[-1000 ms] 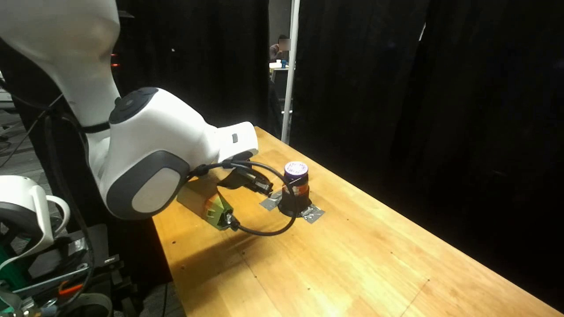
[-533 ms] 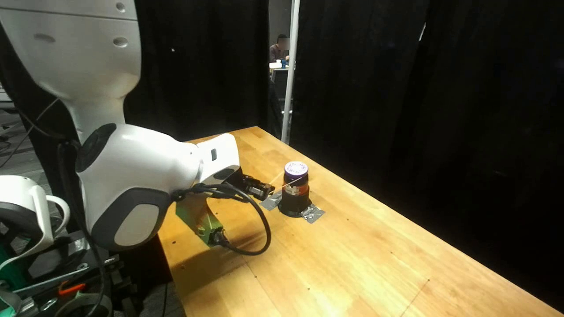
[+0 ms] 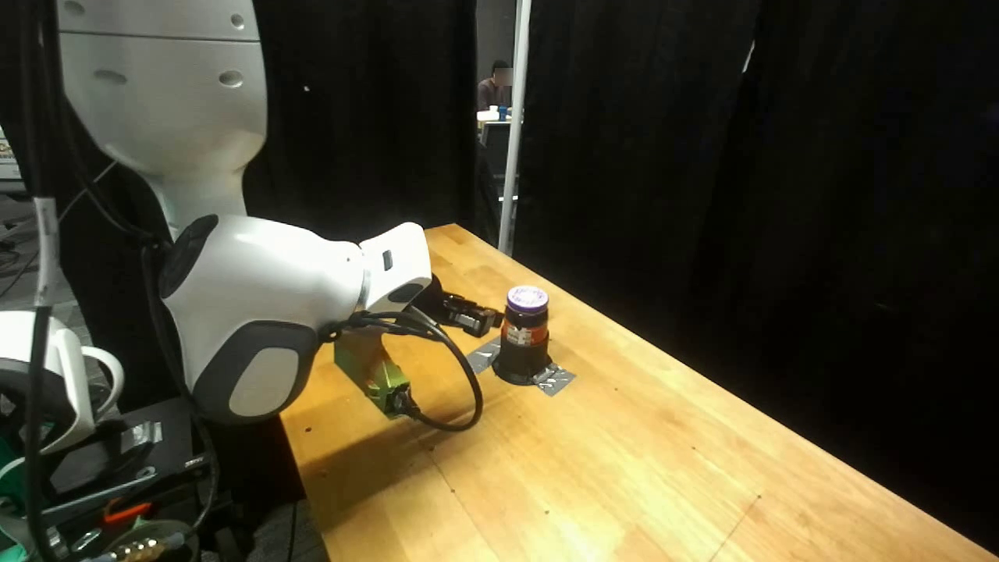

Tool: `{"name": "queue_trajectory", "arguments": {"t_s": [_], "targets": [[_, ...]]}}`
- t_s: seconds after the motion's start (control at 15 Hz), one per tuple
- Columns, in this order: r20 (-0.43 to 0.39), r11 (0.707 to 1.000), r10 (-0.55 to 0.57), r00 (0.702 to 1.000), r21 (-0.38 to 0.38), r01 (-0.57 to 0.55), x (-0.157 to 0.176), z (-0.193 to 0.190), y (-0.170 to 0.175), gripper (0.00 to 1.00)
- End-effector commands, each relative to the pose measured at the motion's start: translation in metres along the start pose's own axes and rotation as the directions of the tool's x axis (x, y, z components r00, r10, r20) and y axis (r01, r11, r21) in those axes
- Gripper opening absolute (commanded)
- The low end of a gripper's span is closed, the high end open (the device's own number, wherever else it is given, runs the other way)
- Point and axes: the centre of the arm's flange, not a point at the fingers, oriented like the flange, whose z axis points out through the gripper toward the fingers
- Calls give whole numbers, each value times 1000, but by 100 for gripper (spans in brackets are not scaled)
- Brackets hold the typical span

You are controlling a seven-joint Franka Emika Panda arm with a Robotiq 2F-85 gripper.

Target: Put the elastic around the bottle

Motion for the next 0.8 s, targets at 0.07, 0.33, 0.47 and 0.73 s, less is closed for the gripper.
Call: {"name": "queue_trajectory", "arguments": {"t_s": [0.07, 0.33, 0.47, 0.73], "targets": [[-35, 999, -7, 999, -34, 6, -20, -9, -3, 12], [227, 998, -60, 972, 26, 55, 37, -26, 9, 52], [345, 997, -72, 936, 16, 71, 55, -33, 8, 68], [556, 996, -87, 827, 16, 93, 61, -39, 5, 97]]}}
